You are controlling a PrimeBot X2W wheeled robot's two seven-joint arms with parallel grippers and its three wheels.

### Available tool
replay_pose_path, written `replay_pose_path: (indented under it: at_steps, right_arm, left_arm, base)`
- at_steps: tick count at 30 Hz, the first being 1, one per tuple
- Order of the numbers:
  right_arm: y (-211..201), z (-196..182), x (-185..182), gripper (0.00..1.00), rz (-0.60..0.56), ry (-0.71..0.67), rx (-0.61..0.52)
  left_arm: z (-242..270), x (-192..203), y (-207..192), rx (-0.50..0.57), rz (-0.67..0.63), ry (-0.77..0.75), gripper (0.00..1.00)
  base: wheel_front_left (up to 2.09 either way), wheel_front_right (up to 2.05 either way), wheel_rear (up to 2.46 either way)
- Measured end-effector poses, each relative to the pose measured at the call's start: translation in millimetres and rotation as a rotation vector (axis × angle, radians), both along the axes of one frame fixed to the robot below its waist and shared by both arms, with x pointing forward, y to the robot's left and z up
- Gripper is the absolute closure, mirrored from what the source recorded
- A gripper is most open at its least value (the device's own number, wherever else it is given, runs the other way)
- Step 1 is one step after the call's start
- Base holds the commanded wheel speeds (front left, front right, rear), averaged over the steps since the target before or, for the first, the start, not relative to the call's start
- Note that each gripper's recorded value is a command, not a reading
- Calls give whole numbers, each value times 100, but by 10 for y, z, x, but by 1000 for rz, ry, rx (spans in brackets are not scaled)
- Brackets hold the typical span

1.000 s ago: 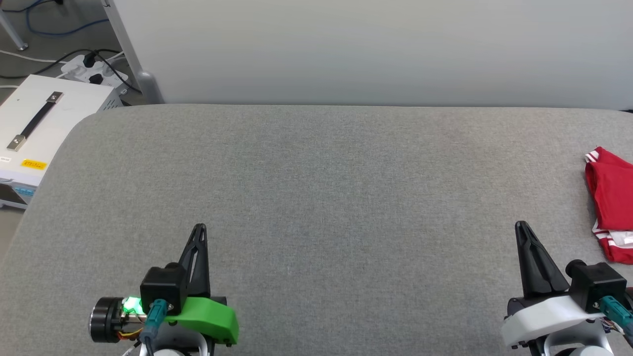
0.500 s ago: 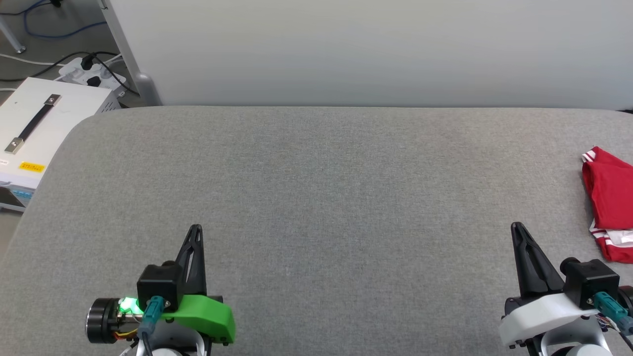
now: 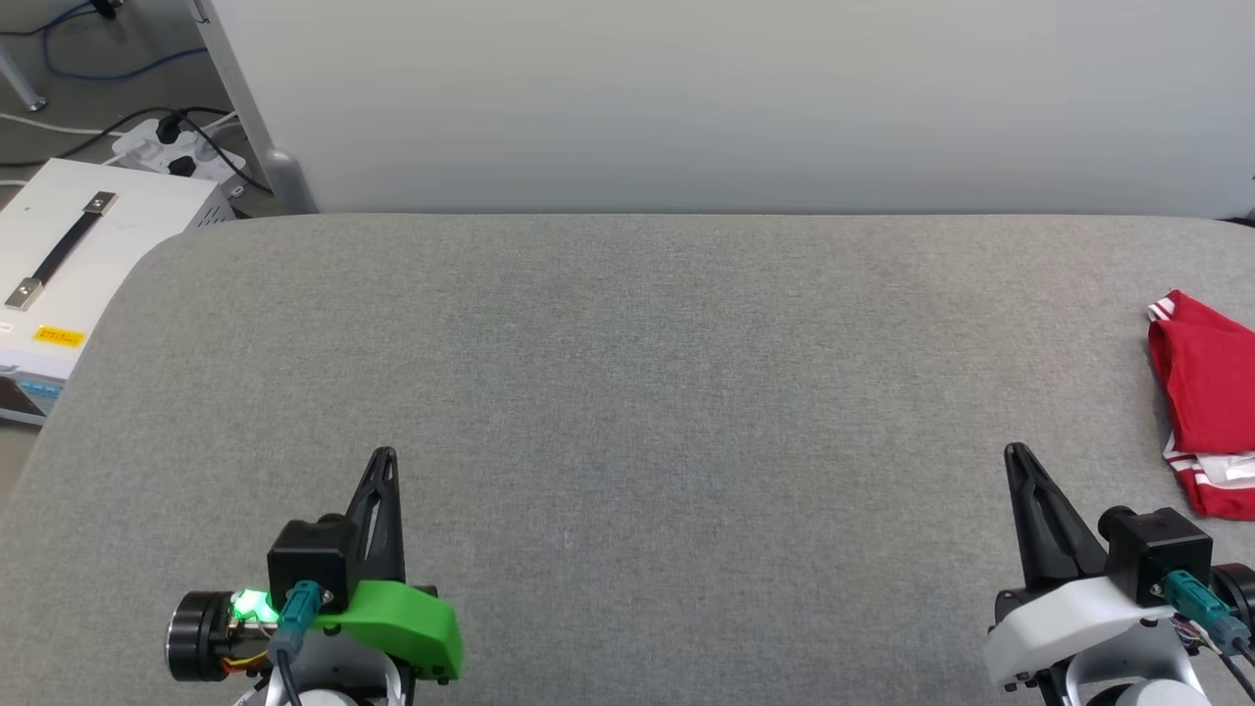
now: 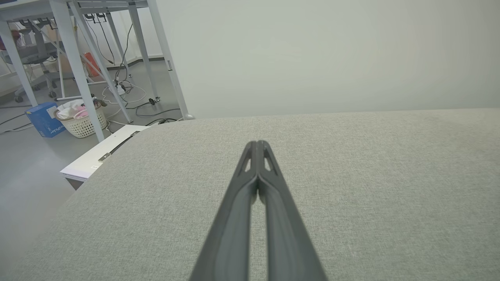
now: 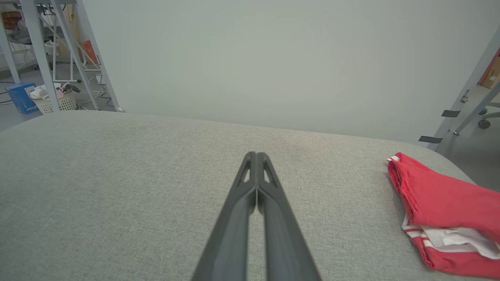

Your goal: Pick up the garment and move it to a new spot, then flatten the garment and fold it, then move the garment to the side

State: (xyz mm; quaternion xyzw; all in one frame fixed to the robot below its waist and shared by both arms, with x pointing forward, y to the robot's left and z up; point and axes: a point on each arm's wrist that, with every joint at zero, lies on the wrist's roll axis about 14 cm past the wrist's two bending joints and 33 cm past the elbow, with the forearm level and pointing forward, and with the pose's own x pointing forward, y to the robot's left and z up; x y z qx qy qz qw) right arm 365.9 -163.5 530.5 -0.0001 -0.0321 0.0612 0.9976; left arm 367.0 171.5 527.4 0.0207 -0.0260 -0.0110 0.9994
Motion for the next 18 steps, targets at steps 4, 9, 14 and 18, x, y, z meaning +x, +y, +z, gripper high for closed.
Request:
replay_pose_path:
  at_steps: [4, 9, 14, 18]
  right_arm:
    - [4, -15, 2, 100, 1, 11, -9]
    - [8, -6, 13, 100, 2, 14, -10]
    - [10, -24, 9, 100, 2, 25, -19]
    - [12, -40, 6, 100, 3, 35, -21]
  left_arm:
    - [-6, 3, 9, 0, 3, 8, 100]
    - [-12, 7, 22, 1, 8, 16, 100]
    - [-13, 10, 32, 4, 11, 20, 100]
    - [-16, 13, 40, 4, 14, 25, 100]
  base:
    - [0, 0, 0]
    - [0, 0, 0]
    - [0, 0, 0]
    - [0, 0, 0]
